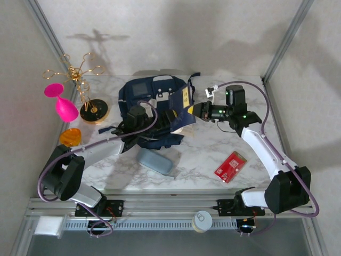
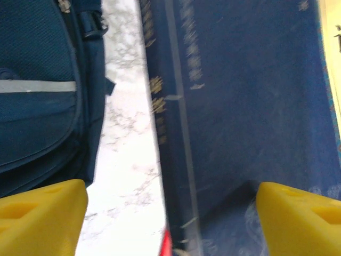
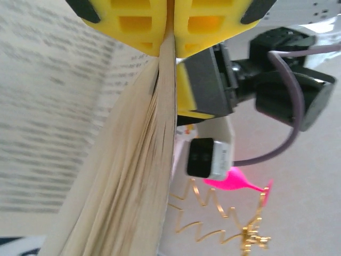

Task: Pack the student bag

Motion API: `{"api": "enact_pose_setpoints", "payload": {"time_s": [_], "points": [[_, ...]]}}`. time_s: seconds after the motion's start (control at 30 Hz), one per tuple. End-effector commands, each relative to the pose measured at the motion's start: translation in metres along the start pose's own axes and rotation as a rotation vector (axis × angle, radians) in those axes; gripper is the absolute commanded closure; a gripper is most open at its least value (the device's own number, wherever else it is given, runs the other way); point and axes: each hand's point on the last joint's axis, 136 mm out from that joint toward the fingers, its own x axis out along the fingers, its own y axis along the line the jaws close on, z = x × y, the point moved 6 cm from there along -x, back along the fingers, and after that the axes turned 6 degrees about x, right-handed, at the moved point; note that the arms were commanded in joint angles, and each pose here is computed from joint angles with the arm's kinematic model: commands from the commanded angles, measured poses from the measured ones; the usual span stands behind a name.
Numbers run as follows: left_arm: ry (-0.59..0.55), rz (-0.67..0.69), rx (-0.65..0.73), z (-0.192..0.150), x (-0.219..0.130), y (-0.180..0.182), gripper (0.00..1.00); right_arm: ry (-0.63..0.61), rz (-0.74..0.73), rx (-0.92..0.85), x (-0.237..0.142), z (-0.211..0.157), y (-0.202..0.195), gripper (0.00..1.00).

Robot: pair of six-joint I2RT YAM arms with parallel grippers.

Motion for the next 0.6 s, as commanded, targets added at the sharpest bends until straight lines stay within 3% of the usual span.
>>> {"api": "enact_pose_setpoints", "payload": {"time_s": [0.0,0.07,0.23,0.37,0.43,0.57], "points": [[-0.084,-0.215,0.0,0.018,-0.015,-0.042,0.28,0.04,0.145,-0.018,0.008,-0.007,0.021,0.93],[-0.088,-0.283,0.034,0.019,-0.018,-0.057,0.35,0.042,0.112,0.009,0.013,-0.01,0.008,0.93],[-0.115,-0.266,0.049,0.021,-0.024,-0.06,0.51,0.023,0.024,0.023,0.014,-0.015,-0.011,0.93],[-0.122,-0.194,0.072,0.023,-0.026,-0.055,0.41,0.022,0.04,-0.007,0.01,-0.012,-0.001,0.93],[-0.124,-0.136,0.072,0.023,-0.027,-0.048,0.4,0.009,0.057,-0.019,0.008,-0.01,0.005,0.92],[-0.133,-0.179,0.009,0.017,-0.032,-0.045,0.37,0.039,0.126,-0.022,0.007,-0.011,0.015,0.92]]}}
